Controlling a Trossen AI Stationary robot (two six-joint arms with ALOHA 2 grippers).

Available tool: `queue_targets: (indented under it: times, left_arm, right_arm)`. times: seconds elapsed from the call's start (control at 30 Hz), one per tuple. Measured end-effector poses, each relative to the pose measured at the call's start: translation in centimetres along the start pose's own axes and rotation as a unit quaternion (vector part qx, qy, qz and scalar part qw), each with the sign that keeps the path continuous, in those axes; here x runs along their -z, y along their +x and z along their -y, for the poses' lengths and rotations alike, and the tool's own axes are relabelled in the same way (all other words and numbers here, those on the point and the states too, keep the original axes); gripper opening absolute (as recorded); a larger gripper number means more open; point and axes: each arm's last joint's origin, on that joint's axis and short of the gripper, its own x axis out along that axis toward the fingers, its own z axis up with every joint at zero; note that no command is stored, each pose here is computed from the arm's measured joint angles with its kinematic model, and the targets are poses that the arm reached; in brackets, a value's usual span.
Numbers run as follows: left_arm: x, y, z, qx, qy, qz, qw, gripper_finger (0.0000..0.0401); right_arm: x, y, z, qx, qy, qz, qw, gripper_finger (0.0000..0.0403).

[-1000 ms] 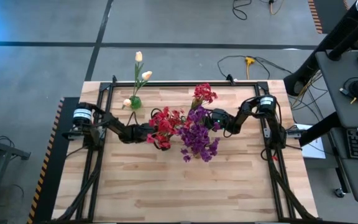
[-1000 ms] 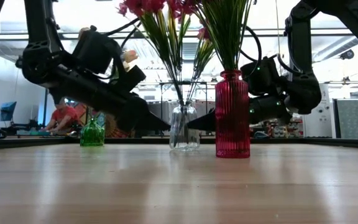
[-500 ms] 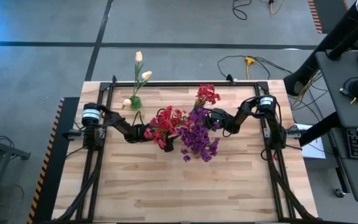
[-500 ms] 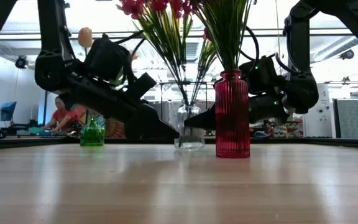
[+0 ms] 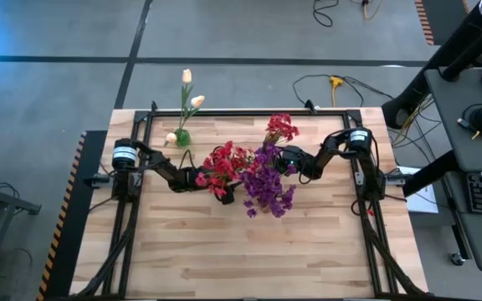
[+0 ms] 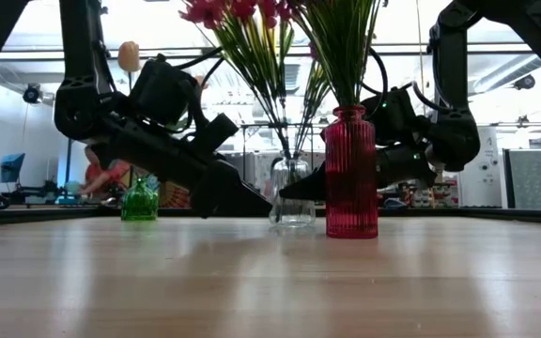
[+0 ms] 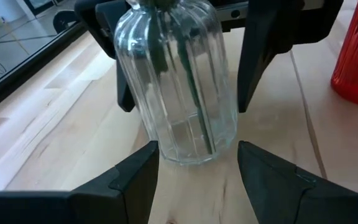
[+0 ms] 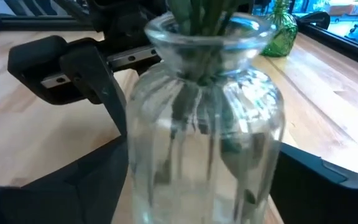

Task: Sort flowers into vase by color
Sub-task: Adjust the transparent vase

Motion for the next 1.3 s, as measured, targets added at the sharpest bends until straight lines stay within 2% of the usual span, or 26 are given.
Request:
queue_targets:
  times: [0.17,0.4,0.63,0.7,0.8,0.9,1.03,1.2,1.3]
  left_arm:
    - [0.0,0.0,0.0,-0.001,-0.002,0.0,1.0,0.0201]
    - [-0.2,-0.7,0.6,0.01,-0.006,-0.003,1.0,0.0201]
    - [-1.4,-4.8,1.9,0.051,-0.039,0.005,0.998,0.0201]
    - [-2.1,-6.2,2.1,0.062,-0.051,0.029,0.996,0.0201]
    - [-4.2,-8.1,1.9,0.064,-0.06,0.114,0.99,0.0201]
    - [-6.2,-9.4,1.2,0.023,-0.069,0.186,0.98,0.0201]
    - [-6.7,-10.1,0.5,-0.022,-0.078,0.193,0.978,0.0201]
    - [-7.9,-10.1,0.5,-0.023,-0.077,0.23,0.97,0.0201]
    - [-8.1,-9.8,0.8,0.0,-0.07,0.235,0.969,0.0201]
  right_arm:
    - [0.0,0.0,0.0,-0.001,-0.002,0.001,1.0,0.028]
    - [0.0,0.0,0.0,-0.001,0.003,-0.001,1.0,0.0278]
    - [0.2,0.0,0.0,0.001,0.0,-0.007,1.0,0.0294]
    - [0.2,0.0,0.0,0.002,-0.001,-0.009,1.0,0.0288]
    - [0.2,-0.1,0.0,0.002,-0.001,-0.011,1.0,0.0281]
    - [0.2,-0.1,0.0,0.005,0.0,-0.013,1.0,0.0285]
    - [0.3,-0.1,0.0,0.014,0.0,-0.017,1.0,0.0293]
    - [0.3,-0.1,0.0,0.016,0.0,-0.018,1.0,0.0283]
    - [0.3,-0.1,0.0,0.016,0.001,-0.019,1.0,0.0282]
